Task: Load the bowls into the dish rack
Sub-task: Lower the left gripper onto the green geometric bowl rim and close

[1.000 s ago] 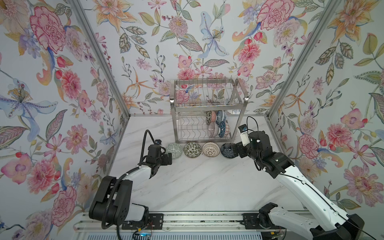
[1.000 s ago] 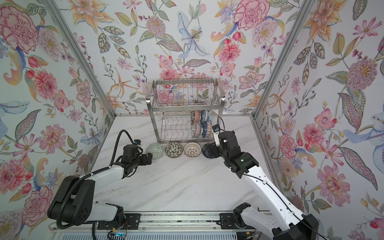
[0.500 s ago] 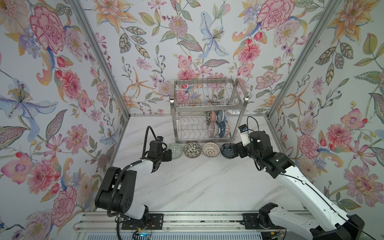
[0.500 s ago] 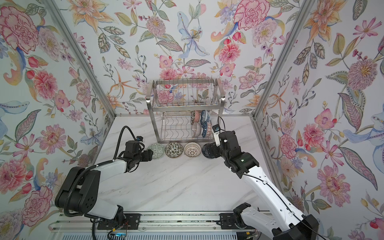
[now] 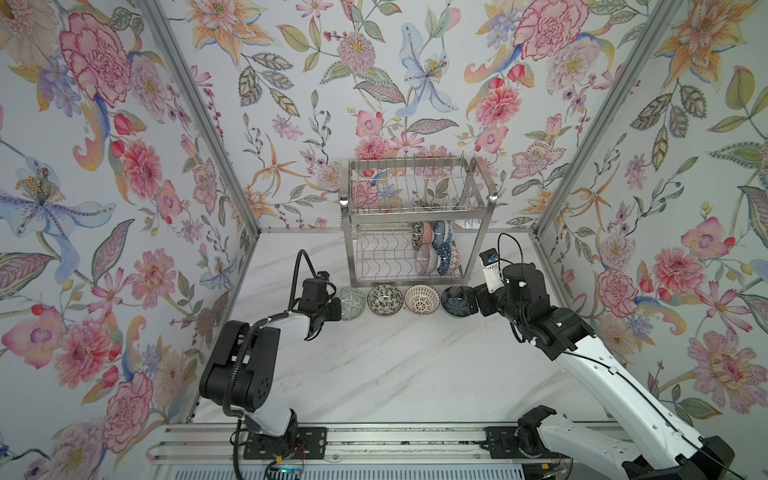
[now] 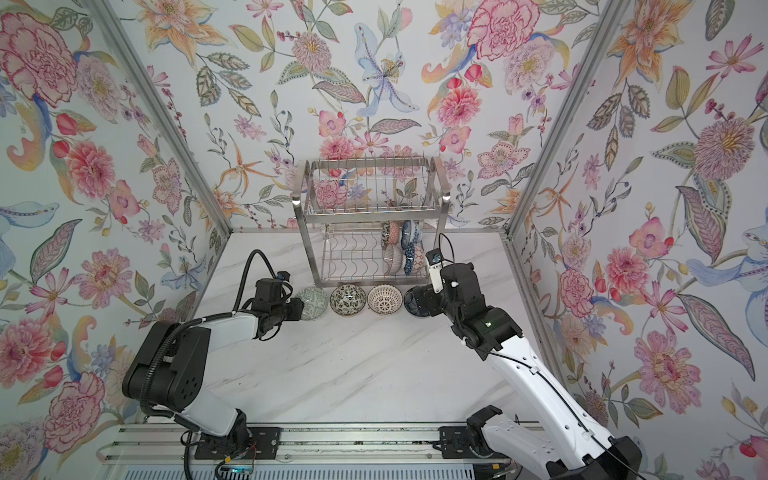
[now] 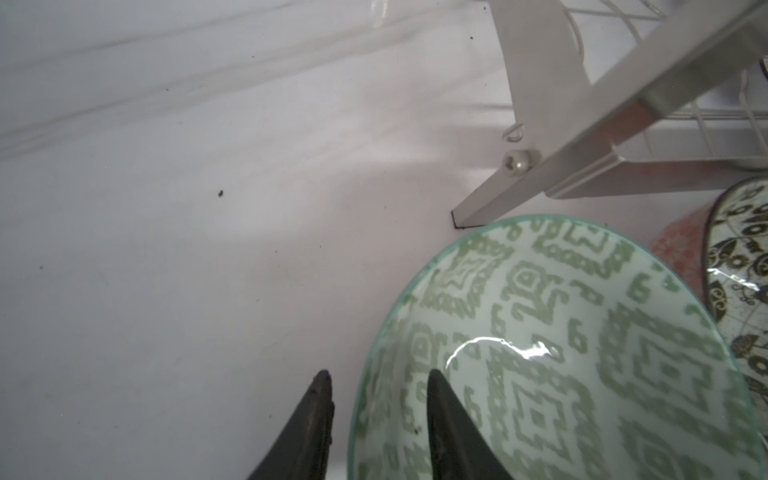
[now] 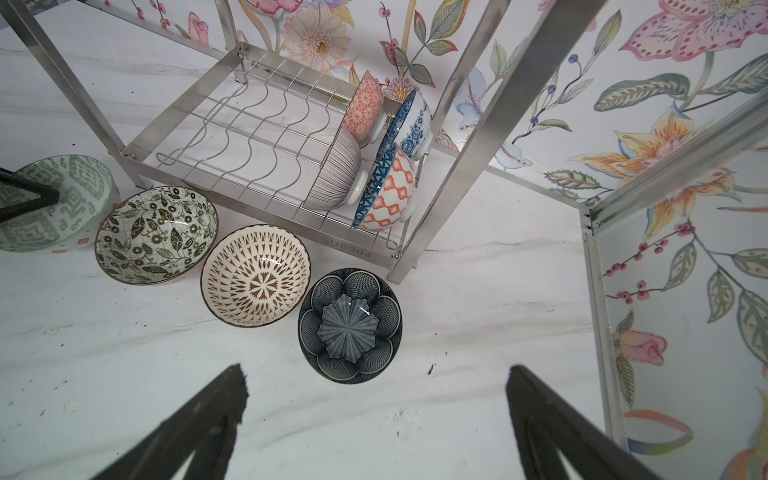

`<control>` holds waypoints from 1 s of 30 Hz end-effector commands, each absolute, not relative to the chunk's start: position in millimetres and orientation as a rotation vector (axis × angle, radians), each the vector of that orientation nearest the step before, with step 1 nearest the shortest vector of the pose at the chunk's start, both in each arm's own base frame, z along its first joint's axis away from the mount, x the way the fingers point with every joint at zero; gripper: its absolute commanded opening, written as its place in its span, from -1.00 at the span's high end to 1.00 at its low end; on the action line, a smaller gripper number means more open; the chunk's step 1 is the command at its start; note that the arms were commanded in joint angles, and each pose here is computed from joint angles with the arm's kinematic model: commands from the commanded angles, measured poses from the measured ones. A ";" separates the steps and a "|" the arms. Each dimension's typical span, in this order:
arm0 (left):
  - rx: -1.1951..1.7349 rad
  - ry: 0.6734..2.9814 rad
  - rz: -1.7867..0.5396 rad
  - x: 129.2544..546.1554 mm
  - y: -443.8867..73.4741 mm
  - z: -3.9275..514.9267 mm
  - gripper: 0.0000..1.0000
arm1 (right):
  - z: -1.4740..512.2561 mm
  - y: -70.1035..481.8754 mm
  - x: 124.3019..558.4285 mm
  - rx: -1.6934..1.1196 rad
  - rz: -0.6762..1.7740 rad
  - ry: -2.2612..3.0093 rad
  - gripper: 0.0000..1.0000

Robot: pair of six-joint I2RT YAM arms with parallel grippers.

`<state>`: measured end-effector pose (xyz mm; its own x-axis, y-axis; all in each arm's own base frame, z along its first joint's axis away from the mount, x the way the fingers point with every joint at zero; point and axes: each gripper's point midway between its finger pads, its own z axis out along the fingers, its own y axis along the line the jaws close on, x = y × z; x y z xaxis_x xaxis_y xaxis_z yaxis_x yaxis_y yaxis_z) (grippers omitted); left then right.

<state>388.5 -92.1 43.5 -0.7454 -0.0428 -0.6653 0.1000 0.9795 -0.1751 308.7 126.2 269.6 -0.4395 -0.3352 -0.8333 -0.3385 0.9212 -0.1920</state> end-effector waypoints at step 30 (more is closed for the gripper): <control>0.167 2.048 -0.108 353.0 -116.6 204.5 1.00 | 280.5 168.5 298.2 -0.474 0.270 2.031 -0.98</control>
<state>349.5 -109.7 164.9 -0.5480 0.1020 -0.8302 0.1781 0.9840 0.0033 298.2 148.3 270.9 -0.4423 -0.2792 -0.8523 -0.4096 0.9083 -0.0850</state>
